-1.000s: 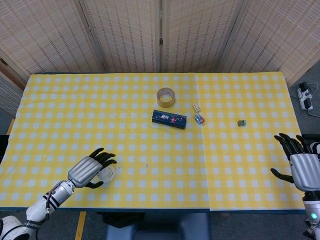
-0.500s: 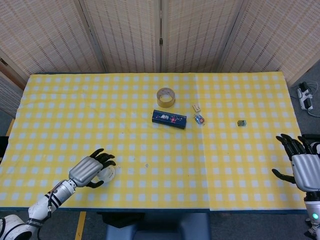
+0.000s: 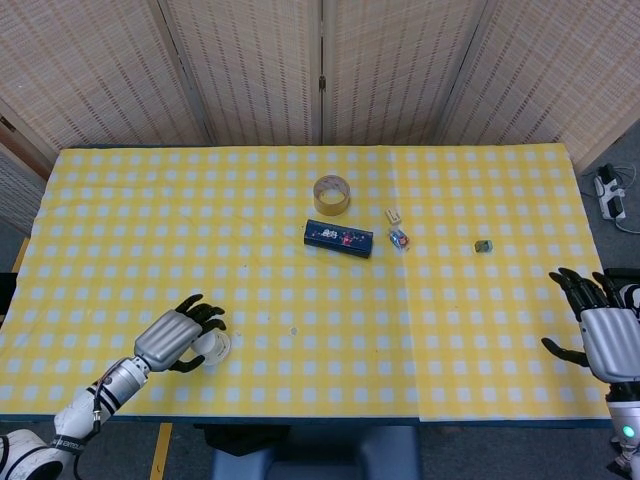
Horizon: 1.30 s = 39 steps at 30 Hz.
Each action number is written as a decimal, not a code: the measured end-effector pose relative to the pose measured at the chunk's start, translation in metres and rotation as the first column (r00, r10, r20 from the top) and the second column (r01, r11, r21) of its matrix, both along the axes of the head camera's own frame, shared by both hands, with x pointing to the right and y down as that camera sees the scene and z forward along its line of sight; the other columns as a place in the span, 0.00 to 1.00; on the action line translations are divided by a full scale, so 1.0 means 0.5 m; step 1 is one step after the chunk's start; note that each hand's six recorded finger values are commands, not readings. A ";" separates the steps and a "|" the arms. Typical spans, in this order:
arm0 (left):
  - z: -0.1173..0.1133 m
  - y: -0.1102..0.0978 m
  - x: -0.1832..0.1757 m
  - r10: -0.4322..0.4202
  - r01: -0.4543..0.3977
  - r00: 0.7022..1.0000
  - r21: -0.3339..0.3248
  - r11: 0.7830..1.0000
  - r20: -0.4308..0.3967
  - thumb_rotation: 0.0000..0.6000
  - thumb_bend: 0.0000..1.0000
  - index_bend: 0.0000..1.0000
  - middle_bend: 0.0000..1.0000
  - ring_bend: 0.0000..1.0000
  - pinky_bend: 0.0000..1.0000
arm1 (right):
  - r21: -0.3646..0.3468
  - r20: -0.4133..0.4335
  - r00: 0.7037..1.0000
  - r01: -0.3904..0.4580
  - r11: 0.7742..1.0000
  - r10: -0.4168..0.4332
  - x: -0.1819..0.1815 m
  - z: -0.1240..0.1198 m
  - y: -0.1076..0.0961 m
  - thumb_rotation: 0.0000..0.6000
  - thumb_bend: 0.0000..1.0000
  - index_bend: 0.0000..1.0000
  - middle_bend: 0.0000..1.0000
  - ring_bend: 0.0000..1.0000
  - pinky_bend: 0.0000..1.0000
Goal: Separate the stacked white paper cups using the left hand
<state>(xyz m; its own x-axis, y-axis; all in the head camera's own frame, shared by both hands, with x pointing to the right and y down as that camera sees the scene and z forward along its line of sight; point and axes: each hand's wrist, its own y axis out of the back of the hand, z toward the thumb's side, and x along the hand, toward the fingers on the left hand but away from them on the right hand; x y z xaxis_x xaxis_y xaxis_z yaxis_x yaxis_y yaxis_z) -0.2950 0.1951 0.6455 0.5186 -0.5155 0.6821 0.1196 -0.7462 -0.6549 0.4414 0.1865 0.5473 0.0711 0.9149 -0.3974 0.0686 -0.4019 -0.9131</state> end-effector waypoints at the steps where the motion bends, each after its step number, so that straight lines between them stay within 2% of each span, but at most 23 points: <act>1: 0.000 0.000 -0.001 0.000 0.000 1.000 0.001 1.000 0.002 1.00 0.39 0.31 0.18 0.17 0.06 | 0.000 0.000 1.000 0.000 1.000 0.000 0.000 0.000 0.000 1.00 0.16 0.17 0.15 0.19 0.10; 9: 0.002 0.001 -0.003 0.001 -0.001 1.000 0.003 1.000 0.015 1.00 0.39 0.32 0.19 0.17 0.06 | -0.003 0.002 1.000 -0.002 1.000 0.002 0.002 0.001 0.002 1.00 0.16 0.17 0.15 0.19 0.10; 25: -0.005 -0.006 -0.001 0.000 0.000 1.000 0.038 0.999 0.005 1.00 0.39 0.42 0.23 0.20 0.07 | -0.007 0.004 1.000 -0.007 1.000 0.007 0.005 0.001 0.006 1.00 0.16 0.17 0.15 0.19 0.10; 39: -0.048 -0.035 -0.009 -0.021 0.020 1.000 0.107 0.994 0.007 1.00 0.39 0.43 0.24 0.21 0.07 | -0.004 0.003 1.000 -0.008 1.000 0.008 0.007 -0.001 0.005 1.00 0.16 0.17 0.15 0.19 0.10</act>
